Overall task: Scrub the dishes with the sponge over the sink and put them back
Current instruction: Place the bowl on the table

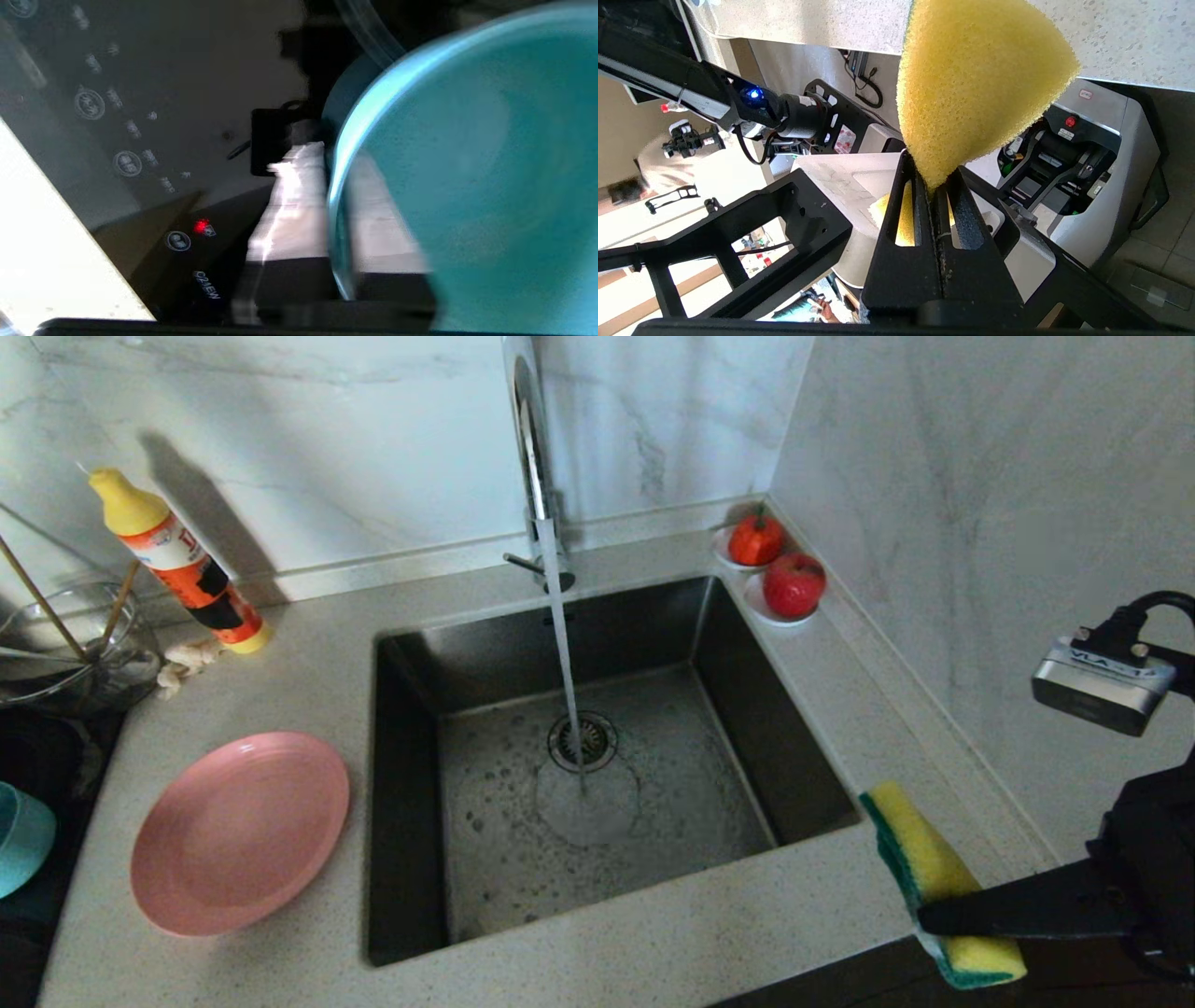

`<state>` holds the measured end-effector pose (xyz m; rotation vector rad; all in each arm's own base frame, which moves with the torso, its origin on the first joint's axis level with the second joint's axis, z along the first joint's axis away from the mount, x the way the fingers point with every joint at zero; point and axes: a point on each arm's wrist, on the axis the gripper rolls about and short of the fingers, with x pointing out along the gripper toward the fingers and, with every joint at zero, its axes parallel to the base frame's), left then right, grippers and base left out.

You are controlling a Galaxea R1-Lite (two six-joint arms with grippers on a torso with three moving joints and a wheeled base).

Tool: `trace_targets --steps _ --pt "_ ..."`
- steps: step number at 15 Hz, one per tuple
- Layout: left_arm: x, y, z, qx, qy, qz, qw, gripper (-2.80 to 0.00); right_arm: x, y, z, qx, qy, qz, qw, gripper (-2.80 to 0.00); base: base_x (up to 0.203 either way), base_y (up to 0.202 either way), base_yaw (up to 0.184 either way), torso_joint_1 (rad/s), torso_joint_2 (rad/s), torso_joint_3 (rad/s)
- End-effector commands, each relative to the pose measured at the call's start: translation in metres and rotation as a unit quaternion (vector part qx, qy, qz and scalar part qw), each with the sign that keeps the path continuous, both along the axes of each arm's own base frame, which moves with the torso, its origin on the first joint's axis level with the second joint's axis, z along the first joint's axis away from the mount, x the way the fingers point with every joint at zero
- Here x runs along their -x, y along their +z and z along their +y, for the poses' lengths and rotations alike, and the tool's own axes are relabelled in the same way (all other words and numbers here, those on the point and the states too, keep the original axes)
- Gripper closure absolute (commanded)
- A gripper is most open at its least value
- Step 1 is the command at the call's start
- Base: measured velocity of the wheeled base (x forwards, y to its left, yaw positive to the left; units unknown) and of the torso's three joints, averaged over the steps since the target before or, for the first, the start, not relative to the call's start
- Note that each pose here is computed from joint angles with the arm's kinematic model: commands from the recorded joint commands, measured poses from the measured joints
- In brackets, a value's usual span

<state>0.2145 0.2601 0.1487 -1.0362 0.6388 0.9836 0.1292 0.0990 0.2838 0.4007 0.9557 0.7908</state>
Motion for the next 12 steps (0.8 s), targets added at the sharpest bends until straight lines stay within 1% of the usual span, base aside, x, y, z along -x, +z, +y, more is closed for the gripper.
trace_targets --steps 1,4,7,9,12 --pt "0.003 0.009 0.001 -0.007 0.005 -0.009 0.9999 -2.8 -0.001 -0.001 0.001 0.002 0.001 0.006 1.0 0.0 0.0 0.0 0.0 0.0 0.0 0.0" --pt "0.013 0.042 -0.012 -0.021 -0.011 -0.052 0.9984 -2.8 -0.001 -0.001 0.001 0.001 0.002 0.005 1.0 0.0 0.0 0.0 0.0 0.0 0.0 0.0" --pt "0.029 0.086 -0.034 -0.033 -0.03 -0.092 0.9948 -2.8 0.0 -0.001 0.0 0.0 0.002 0.004 1.0 0.0 0.0 0.0 0.0 0.0 0.0 0.0" --pt "0.042 0.11 -0.052 -0.029 -0.045 -0.111 0.9924 -2.8 0.0 -0.001 0.0 0.0 0.001 0.005 1.0 0.0 0.0 0.0 0.0 0.0 0.0 0.0" --pt "0.061 0.139 -0.079 -0.022 -0.079 -0.143 0.9864 -2.8 0.001 -0.001 0.0 -0.001 0.001 0.004 1.0 0.0 0.0 0.0 0.0 0.0 0.0 0.0"
